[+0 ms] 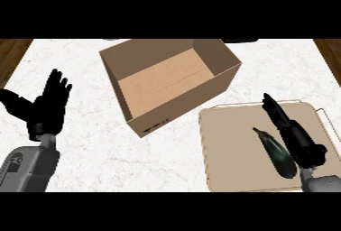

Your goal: Pick the eggplant from the tray and place it in the cardboard box

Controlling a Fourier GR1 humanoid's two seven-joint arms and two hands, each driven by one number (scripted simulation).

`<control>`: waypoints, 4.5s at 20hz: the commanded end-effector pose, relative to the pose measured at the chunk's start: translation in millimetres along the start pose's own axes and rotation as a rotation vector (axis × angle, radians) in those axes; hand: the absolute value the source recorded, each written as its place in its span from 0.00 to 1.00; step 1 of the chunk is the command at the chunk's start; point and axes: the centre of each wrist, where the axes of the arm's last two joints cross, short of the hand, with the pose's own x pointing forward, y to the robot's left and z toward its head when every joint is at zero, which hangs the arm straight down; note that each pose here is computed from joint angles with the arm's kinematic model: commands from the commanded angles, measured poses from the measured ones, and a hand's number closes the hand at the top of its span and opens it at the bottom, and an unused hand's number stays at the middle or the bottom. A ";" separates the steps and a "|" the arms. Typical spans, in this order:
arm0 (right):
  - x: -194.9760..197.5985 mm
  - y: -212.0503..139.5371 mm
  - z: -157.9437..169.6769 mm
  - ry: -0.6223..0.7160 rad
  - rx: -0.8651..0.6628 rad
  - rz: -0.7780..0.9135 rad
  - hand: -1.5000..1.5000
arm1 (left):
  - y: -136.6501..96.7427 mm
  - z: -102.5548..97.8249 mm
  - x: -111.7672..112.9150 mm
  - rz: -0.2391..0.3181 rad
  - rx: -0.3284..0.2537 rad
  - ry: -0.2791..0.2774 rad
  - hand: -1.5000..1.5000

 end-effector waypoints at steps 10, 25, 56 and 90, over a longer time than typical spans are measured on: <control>27.4 -75.4 2.5 0.062 0.668 0.518 0.00 | 60.7 9.6 -10.8 -0.578 -0.005 -0.037 0.50; 30.0 -163.4 -22.5 -0.061 0.799 0.585 0.00 | 55.8 15.6 -17.9 -0.617 -0.019 -0.048 0.50; -10.9 -57.1 -93.2 0.093 1.236 0.944 0.00 | 74.7 26.8 -10.0 -0.624 0.038 -0.056 0.50; -18.3 -0.8 -61.8 -0.087 1.061 1.093 1.00 | 58.1 34.2 -20.2 -0.615 0.035 -0.033 0.50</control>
